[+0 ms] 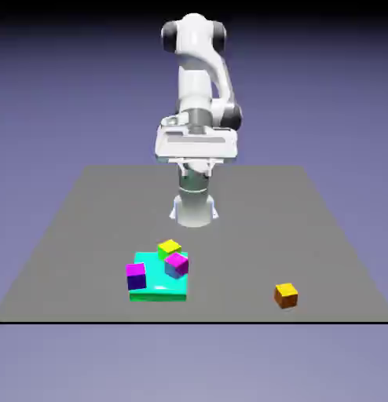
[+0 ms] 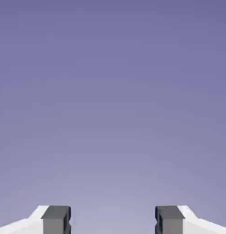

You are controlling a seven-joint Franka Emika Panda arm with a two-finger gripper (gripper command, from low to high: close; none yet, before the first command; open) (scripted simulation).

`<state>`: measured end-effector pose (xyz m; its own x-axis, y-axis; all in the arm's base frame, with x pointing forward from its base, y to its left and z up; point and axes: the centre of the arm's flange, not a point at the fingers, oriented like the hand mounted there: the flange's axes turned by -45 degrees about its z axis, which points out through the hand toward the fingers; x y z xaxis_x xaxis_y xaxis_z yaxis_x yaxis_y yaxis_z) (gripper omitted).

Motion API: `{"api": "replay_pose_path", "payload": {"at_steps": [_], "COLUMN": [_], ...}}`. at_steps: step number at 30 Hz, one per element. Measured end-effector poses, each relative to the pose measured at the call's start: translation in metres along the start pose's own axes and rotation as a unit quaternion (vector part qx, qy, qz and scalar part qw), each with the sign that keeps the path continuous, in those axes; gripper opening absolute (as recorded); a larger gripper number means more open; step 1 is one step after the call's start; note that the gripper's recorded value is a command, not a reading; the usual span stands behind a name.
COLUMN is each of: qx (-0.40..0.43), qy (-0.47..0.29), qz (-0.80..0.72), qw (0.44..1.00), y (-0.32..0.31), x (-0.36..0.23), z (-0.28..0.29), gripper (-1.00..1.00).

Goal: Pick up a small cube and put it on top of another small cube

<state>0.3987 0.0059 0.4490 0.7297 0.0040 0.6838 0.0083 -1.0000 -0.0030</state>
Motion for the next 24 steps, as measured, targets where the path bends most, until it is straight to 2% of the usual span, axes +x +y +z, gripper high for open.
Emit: {"api": "replay_pose_path", "payload": {"at_steps": [7, 13, 19, 24], "qx": [0.003, 0.009, 0.015, 0.022], "qy": [-0.129, -0.242, -0.355, -0.447], "qz": [0.148, 0.277, 0.404, 0.500], "qw": [0.981, 0.930, 0.843, 0.741], "y": [-0.012, -0.031, -0.058, -0.088], "x": [-0.009, -0.032, -0.066, -0.097], "z": [0.080, 0.148, 0.210, 0.253], "gripper": [0.00, 0.00, 0.00, 0.00]}}
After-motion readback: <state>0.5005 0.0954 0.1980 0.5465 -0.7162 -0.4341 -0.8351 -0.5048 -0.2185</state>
